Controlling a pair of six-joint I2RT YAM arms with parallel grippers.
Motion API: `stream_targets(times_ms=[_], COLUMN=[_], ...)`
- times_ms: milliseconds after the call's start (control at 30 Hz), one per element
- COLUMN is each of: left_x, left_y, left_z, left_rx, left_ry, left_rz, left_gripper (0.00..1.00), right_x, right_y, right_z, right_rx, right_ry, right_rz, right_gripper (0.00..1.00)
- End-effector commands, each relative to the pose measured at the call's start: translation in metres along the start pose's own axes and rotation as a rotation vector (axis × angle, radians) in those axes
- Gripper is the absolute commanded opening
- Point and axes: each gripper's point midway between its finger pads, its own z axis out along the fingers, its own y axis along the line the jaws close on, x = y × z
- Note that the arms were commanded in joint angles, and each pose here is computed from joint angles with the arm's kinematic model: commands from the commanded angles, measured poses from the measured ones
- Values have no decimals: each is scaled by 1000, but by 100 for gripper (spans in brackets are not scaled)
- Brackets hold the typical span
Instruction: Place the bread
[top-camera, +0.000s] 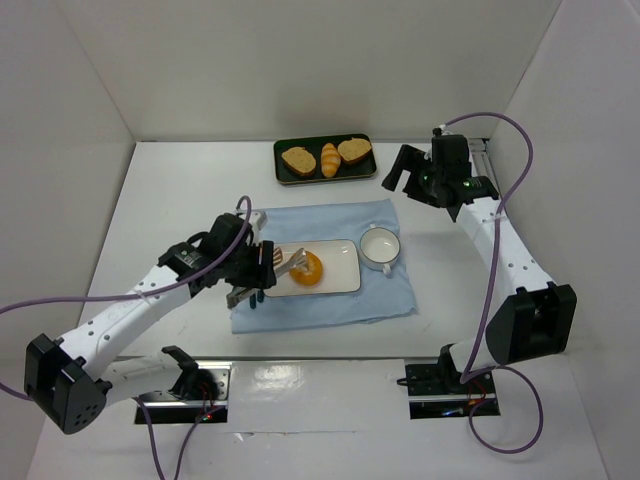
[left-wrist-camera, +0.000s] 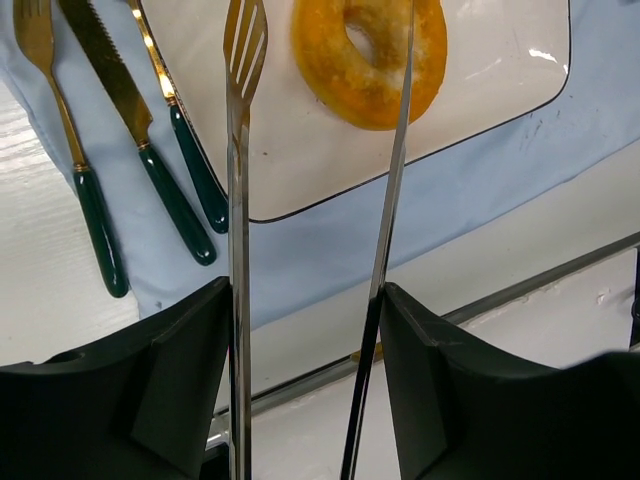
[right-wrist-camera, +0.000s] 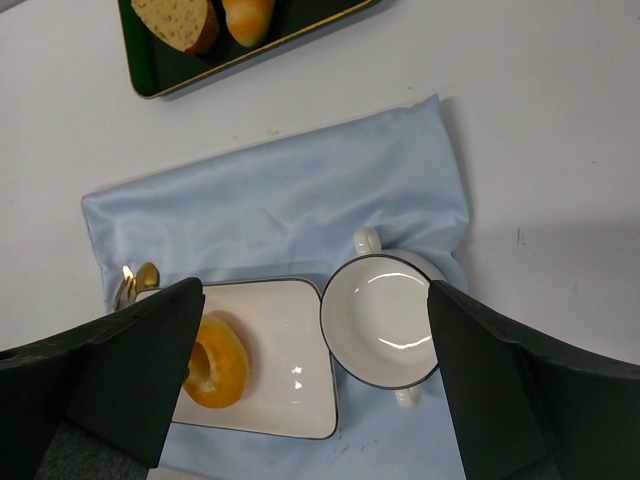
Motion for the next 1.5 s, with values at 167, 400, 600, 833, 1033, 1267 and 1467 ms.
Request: stream_targets(times_ms=[167, 400, 600, 833, 1033, 1267, 1467], left_x=[-40, -70, -75, -84, -81, -79, -71], left_y=[-1, 42, 87, 147, 176, 196, 210], left_z=[-52, -84, -65, -45, -13, 20, 42], left_rx=[-35, -210, -361, -470, -486, -501, -513], left_ry=[-203, -374, -347, -310, -239, -148, -86], left_rz=[-31, -124, -195, -291, -330, -317, -330], left_gripper=[68, 68, 68, 68, 68, 68, 68], right_x=[-12, -6, -4, 0, 3, 0, -3], right_y=[19, 19, 22, 24, 24, 28, 30], right_z=[-11, -9, -10, -7, -6, -8, -9], right_rx=[-60, -72, -90, -107, -117, -131, -135], right_ry=[-53, -34, -24, -14, -9, -12, -20], right_rz=[-2, -1, -2, -3, -3, -5, -6], right_gripper=[100, 100, 100, 100, 100, 100, 100])
